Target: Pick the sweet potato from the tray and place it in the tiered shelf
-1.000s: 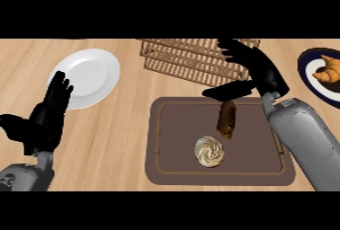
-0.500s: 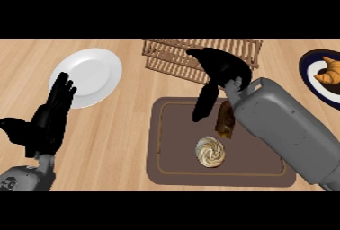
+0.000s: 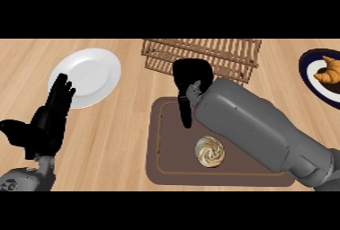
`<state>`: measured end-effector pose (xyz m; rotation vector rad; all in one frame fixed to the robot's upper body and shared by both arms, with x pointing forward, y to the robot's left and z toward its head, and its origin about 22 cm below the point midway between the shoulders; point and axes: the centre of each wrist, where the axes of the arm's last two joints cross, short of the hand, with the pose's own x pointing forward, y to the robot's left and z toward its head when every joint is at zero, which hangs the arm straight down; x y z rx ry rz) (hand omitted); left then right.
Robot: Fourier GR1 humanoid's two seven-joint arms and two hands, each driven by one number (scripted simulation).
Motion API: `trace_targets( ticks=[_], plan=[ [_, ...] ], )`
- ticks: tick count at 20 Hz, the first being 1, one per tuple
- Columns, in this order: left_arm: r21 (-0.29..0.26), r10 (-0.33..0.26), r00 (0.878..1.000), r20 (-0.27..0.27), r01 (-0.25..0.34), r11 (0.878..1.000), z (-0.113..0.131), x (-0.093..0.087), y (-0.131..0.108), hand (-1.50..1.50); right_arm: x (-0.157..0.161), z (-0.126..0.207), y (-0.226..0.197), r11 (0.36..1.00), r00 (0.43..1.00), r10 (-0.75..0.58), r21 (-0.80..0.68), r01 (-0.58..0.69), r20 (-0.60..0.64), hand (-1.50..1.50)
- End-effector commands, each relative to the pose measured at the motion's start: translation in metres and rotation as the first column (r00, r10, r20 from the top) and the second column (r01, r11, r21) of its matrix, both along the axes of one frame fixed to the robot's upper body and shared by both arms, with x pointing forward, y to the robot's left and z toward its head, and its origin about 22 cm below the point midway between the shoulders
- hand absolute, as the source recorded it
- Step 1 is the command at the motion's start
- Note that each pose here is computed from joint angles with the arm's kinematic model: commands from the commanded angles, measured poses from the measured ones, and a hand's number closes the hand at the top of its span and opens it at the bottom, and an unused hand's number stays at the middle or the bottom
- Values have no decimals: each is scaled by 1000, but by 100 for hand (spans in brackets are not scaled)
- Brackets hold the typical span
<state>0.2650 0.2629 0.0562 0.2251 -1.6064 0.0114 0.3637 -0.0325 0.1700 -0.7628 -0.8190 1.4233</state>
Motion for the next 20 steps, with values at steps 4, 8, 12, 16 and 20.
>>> trace_targets(
  ticks=[4, 8, 12, 16, 20],
  plan=[
    [2, 17, 1000, 19, -17, 1000, 2, 1, 7, 0, 2, -36, 26, 938, 997, -71, -342, 59, -23, -150],
    [-11, 15, 1000, 0, -15, 1000, 3, -1, -3, 0, 8, -50, 22, 880, 994, -94, -472, 59, -50, -150],
    [-14, 38, 999, -18, -39, 999, -6, -2, 1, 0, 10, -54, 20, 857, 992, -124, -508, 93, -28, -150],
    [-5, 36, 999, -5, -36, 999, 4, -4, 9, 0, 8, -64, 17, 875, 991, -136, -471, 112, -17, -150],
    [-12, 56, 998, -1, -56, 998, -9, -14, 11, 0, 1, -74, -8, 881, 992, -120, -463, 91, -34, -150]
  ],
)
